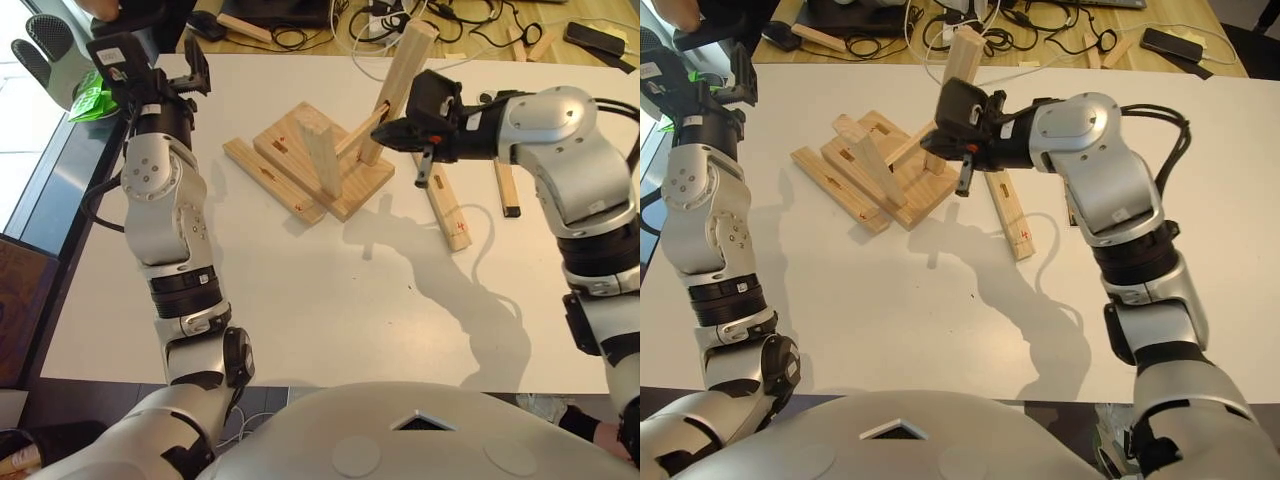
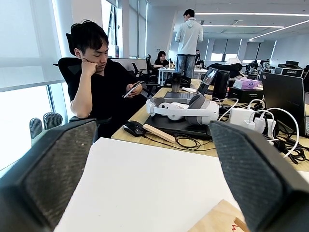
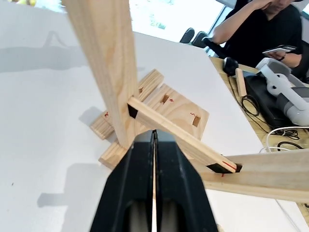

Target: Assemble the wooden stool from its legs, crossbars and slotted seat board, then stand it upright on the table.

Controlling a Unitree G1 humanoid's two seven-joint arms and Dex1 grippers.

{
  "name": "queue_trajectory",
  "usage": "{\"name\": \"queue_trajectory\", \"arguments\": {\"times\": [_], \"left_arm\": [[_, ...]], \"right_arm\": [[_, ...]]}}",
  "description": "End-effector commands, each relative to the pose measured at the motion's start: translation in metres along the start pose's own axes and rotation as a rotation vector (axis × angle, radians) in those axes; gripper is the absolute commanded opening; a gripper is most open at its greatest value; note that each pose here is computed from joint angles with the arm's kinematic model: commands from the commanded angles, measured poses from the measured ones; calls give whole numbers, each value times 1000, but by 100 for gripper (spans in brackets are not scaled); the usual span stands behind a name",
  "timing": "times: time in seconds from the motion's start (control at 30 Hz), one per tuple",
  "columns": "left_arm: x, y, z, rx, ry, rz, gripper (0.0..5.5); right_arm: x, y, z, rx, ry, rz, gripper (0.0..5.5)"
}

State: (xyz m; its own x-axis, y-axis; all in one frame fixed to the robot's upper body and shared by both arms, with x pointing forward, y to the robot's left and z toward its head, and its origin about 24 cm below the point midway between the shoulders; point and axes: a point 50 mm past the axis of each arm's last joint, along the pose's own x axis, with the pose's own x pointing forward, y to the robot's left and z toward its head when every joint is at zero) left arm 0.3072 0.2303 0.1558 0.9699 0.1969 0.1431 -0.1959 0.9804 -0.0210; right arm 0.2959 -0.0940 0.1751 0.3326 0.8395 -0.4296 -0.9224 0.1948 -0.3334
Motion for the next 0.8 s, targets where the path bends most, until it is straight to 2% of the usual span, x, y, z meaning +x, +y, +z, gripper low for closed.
{"name": "queue_trajectory", "arguments": {"times": [0.03,0.17,0.27,0.37,0.43,0.53,0.7,0.73,0.8], "left_arm": [[-2,-20,3,4,33,-128,430],[-28,-82,7,-4,118,-468,430],[-48,-114,2,-13,201,-589,430],[-55,-139,-3,-43,265,-603,430],[-46,-156,-7,-51,284,-566,430],[-27,-173,-6,-74,274,-470,430],[-10,-208,26,-180,168,-463,430],[-7,-204,34,-197,133,-445,430],[11,-160,50,-262,19,-238,430]], "right_arm": [[0,-10,24,17,-166,-98,2],[-27,-62,63,142,-510,-513,2],[-59,-90,85,259,-763,-755,2],[-78,-103,91,334,-894,-888,2],[-76,-103,89,365,-904,-882,2],[-62,-90,93,391,-910,-740,2],[-40,-25,130,430,-966,-117,2],[-38,-12,134,456,-965,10,2],[-35,10,136,549,-966,240,2]]}}
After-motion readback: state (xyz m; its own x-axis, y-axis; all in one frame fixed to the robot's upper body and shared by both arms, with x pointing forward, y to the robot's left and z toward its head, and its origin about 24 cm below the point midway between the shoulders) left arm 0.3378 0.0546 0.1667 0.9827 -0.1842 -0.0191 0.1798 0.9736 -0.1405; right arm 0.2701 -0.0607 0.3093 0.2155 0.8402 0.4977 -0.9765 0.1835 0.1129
